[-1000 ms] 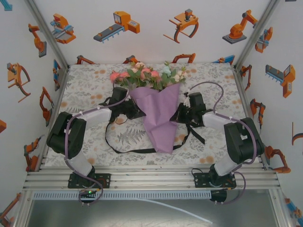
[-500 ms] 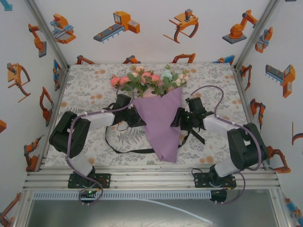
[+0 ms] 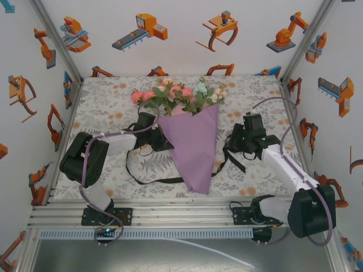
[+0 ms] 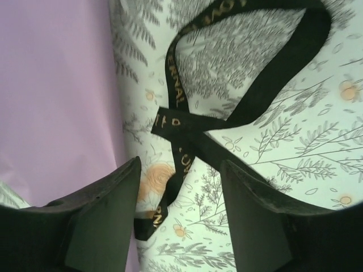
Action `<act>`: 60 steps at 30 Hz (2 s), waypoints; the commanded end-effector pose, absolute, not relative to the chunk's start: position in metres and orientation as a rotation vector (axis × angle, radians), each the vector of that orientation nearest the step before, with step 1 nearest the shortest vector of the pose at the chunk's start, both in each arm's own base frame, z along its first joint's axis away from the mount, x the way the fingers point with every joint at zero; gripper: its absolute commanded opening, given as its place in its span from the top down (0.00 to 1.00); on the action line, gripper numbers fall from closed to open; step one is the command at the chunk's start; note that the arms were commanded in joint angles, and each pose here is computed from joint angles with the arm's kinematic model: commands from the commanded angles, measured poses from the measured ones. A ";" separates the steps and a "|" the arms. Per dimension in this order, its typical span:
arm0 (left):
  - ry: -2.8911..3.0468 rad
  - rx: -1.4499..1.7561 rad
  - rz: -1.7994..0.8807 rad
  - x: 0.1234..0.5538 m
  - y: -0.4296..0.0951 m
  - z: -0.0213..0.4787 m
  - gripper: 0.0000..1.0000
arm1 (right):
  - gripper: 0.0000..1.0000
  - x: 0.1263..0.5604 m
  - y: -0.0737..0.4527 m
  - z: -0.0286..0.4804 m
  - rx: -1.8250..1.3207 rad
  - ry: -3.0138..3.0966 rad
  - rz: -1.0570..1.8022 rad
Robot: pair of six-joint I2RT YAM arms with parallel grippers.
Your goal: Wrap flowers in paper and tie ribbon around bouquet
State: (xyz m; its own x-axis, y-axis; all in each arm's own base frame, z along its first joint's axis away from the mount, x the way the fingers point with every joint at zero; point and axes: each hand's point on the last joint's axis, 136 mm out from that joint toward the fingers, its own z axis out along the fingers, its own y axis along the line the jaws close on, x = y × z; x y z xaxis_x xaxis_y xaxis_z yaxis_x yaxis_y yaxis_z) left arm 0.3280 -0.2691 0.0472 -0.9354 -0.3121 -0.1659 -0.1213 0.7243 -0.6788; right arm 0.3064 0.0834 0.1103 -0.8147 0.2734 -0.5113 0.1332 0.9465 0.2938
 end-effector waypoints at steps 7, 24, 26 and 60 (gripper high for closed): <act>2.666 -0.329 -1.042 0.329 -0.272 0.041 1.00 | 0.48 0.328 0.126 0.084 0.275 2.542 0.556; 2.659 -0.326 -1.046 0.331 -0.272 0.043 1.00 | 1.00 0.337 0.087 0.094 0.410 2.547 0.251; 2.657 -0.327 -1.046 0.331 -0.273 0.043 1.00 | 1.00 0.338 0.091 0.111 0.375 2.525 0.282; 2.580 -0.440 -0.739 0.327 -0.203 0.095 0.48 | 0.45 0.378 0.243 0.245 -0.164 2.253 0.720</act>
State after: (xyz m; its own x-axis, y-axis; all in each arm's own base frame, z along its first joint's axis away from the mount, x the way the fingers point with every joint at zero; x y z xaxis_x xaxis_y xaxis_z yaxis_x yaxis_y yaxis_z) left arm 0.3364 -0.2399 0.0906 -0.8831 -0.3795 -0.2758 -0.1186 0.7493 -0.6515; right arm 0.3821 0.2360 0.2549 -0.7149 0.2220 -0.6630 -0.2331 0.8183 0.5254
